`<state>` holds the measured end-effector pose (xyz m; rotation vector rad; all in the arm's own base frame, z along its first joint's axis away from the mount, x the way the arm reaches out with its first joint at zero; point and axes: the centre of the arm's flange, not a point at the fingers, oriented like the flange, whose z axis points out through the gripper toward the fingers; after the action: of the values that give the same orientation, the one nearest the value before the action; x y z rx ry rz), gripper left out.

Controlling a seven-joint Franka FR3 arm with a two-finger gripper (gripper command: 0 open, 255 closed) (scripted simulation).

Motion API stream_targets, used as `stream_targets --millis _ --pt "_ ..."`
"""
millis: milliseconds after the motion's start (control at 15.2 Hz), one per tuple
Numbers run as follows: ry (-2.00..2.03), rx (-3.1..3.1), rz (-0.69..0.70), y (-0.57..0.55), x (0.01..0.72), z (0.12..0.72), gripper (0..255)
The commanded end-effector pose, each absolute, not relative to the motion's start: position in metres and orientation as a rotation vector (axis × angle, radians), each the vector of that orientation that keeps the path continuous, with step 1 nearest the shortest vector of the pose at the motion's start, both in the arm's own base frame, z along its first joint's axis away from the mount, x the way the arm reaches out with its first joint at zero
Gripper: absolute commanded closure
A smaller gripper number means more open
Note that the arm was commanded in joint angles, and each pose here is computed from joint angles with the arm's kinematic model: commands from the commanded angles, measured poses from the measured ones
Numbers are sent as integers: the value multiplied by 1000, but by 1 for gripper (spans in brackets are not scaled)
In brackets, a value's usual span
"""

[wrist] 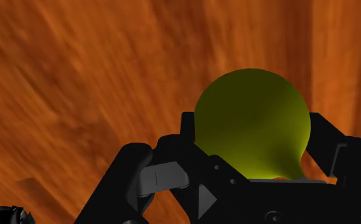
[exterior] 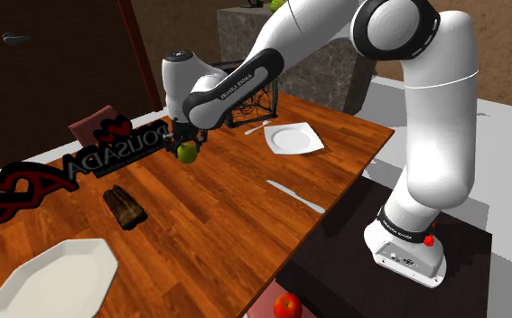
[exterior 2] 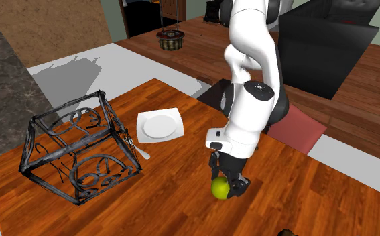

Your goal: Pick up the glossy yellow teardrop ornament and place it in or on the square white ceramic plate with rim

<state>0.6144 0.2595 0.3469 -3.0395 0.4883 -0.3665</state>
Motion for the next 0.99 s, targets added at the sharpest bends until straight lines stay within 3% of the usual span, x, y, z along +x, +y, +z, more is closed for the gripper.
stream_targets --millis 0,924 --pt "488 -3040 -366 247 611 351 255" --pt "488 -3040 -366 70 557 348 255"
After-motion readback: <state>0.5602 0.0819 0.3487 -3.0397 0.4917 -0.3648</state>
